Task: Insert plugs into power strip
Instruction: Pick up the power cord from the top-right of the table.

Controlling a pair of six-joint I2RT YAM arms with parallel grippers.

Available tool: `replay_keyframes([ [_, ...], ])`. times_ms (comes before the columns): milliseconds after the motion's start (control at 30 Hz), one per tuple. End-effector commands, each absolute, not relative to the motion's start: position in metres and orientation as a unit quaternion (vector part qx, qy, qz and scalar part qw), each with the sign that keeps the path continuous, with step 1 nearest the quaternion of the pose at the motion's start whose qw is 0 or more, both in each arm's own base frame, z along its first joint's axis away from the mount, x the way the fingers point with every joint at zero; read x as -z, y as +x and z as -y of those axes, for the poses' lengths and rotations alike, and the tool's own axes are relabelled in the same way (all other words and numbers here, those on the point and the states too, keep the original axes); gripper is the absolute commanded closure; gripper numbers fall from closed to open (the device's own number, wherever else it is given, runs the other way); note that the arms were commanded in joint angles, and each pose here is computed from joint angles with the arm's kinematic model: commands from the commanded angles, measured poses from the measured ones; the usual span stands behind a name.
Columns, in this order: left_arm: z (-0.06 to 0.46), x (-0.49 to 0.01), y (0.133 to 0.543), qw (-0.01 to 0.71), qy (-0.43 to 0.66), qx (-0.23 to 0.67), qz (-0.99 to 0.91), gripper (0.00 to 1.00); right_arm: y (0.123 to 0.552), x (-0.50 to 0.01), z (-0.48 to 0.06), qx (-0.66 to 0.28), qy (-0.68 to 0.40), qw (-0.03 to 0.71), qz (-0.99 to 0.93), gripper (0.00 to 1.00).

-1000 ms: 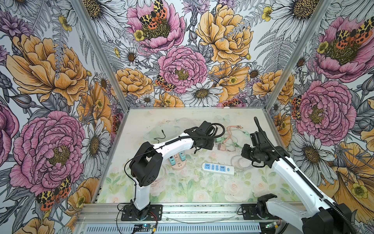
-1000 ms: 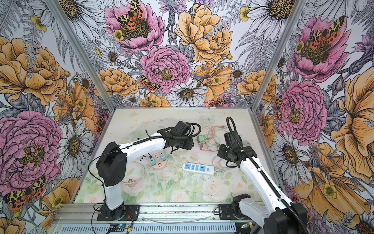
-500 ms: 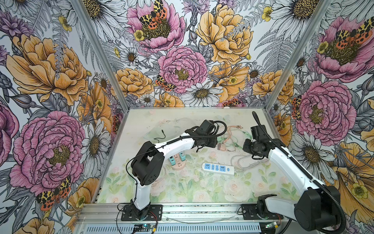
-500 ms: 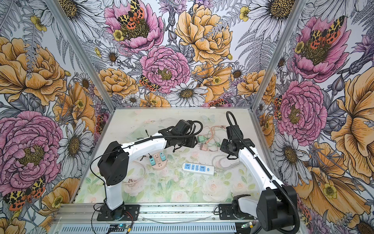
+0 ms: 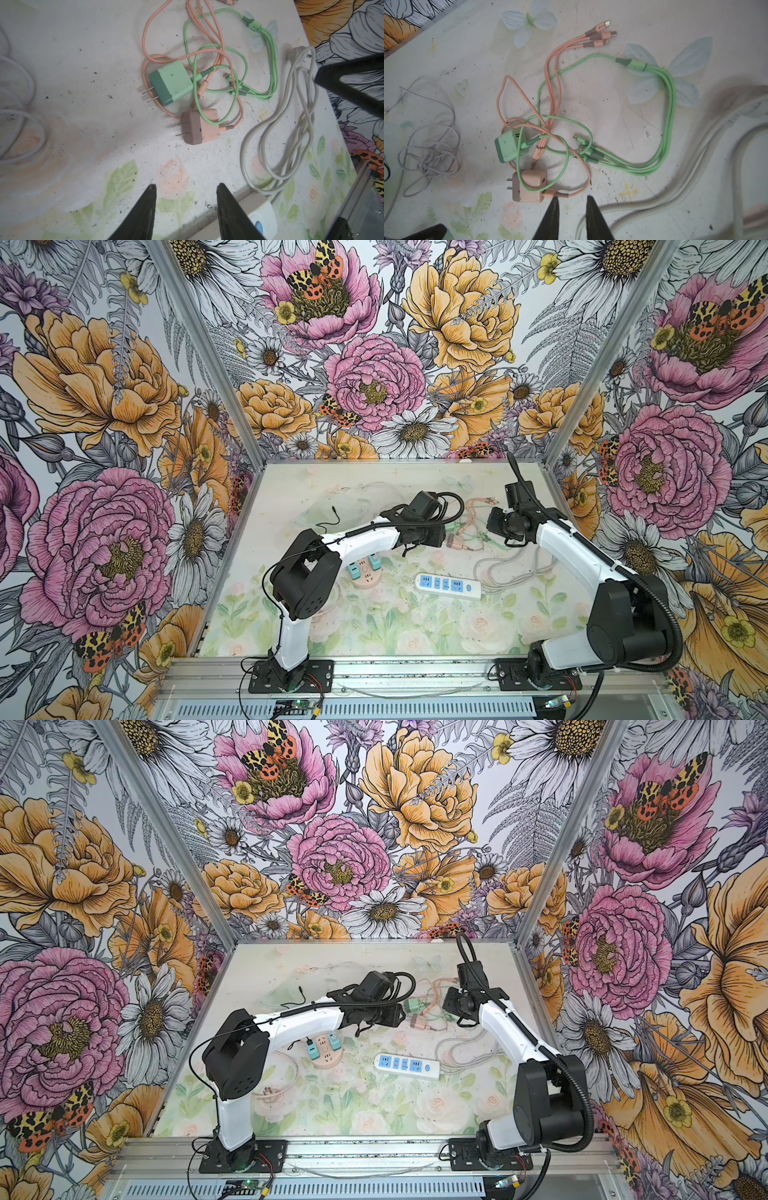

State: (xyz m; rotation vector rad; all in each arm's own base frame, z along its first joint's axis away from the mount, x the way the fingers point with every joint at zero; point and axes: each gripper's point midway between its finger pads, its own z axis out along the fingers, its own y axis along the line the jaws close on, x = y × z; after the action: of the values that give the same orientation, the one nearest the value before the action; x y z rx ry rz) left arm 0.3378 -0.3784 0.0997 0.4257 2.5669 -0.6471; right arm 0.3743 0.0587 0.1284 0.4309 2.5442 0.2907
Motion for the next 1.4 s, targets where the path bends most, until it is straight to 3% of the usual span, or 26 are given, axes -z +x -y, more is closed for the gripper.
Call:
replay_keyframes([
  [0, 0.381, -0.12, 0.332, 0.244, 0.147, 0.262, -0.922, 0.51, 0.401, -0.142, -0.069, -0.13, 0.144, 0.301, -0.934, 0.7],
  [500, 0.362, -0.133, 0.312, 0.259, 0.137, 0.26, -0.92, 0.5, 0.441, -0.099, -0.104, -0.12, 0.099, 0.267, -0.951, 0.67],
  [1000, 0.36, -0.119, 0.311, 0.247, 0.127, 0.254, -0.927, 0.51, 0.483, -0.086, -0.098, -0.076, 0.099, 0.283, -0.951, 0.68],
  [1300, 0.363, -0.123, 0.313, 0.247, 0.127, 0.26, -0.925, 0.51, 0.489, -0.074, -0.101, -0.075, 0.094, 0.273, -0.954, 0.81],
  [1367, 0.36, -0.129, 0.312, 0.253, 0.126, 0.261, -0.923, 0.51, 0.49, -0.075, -0.102, -0.077, 0.094, 0.274, -0.954, 0.89],
])
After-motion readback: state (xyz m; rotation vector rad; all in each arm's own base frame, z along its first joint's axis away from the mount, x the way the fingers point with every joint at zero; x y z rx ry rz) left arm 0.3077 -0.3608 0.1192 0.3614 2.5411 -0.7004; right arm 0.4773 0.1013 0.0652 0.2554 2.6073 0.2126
